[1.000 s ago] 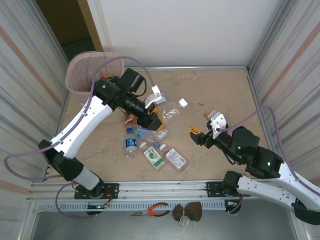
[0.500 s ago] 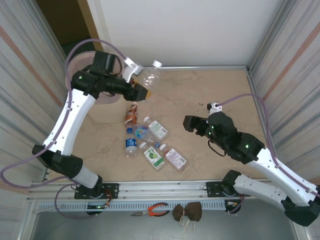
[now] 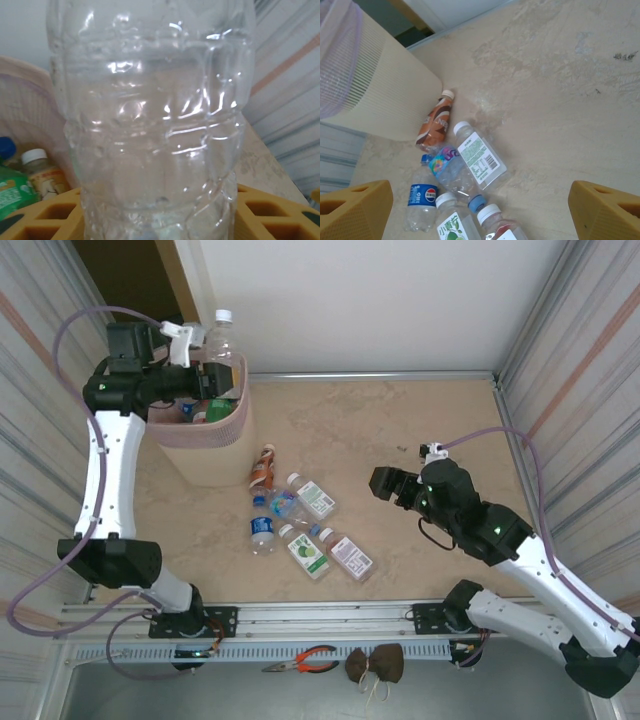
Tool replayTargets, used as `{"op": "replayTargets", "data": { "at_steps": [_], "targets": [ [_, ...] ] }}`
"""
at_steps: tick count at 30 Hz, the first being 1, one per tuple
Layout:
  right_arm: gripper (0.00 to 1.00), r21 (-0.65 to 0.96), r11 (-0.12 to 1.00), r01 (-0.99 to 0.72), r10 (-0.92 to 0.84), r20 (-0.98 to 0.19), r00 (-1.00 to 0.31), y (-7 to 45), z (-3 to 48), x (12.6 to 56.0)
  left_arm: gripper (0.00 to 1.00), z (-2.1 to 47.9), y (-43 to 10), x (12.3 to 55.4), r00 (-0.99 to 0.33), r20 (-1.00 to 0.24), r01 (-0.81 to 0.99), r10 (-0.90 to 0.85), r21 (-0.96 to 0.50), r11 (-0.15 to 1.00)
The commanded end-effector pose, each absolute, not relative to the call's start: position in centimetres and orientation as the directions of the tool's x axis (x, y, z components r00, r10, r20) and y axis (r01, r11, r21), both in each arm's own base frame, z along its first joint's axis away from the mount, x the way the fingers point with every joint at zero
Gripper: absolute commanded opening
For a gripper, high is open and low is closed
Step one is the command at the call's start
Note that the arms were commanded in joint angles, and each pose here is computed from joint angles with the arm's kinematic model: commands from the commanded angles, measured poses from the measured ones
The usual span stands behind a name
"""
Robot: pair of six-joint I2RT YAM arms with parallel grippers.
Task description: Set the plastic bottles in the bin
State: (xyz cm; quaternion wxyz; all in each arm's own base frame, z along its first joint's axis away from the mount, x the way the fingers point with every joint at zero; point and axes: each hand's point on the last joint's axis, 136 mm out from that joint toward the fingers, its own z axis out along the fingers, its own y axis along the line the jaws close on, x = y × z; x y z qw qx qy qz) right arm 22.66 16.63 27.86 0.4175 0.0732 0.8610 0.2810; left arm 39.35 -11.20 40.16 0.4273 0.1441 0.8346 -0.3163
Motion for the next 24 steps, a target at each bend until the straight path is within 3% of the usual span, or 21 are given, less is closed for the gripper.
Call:
{"op": "replayTargets", "data": {
  "at_steps": [1,12,24],
  "targets": [
    [0.90,0.575,0.812,-0.104,0.389,-0.665,-0.637,16.7,29.2,22.7,0.50,40.2,-9.9,40.8,-0.603,-0.795,0.475,-0.068,-0.426,0.770],
    [0.90,0.574,0.812,-0.103,0.384,-0.660,-0.646,16.6,29.1,22.5,0.49,32.7,-7.7,42.5,-0.748,-0.660,0.354,-0.063,-0.478,0.804],
    [0.91,0.572,0.814,-0.105,0.375,-0.655,-0.656,16.8,28.8,22.6,0.49,25.8,-8.8,42.5,-0.867,-0.498,0.305,-0.038,-0.588,0.749]
  ]
}}
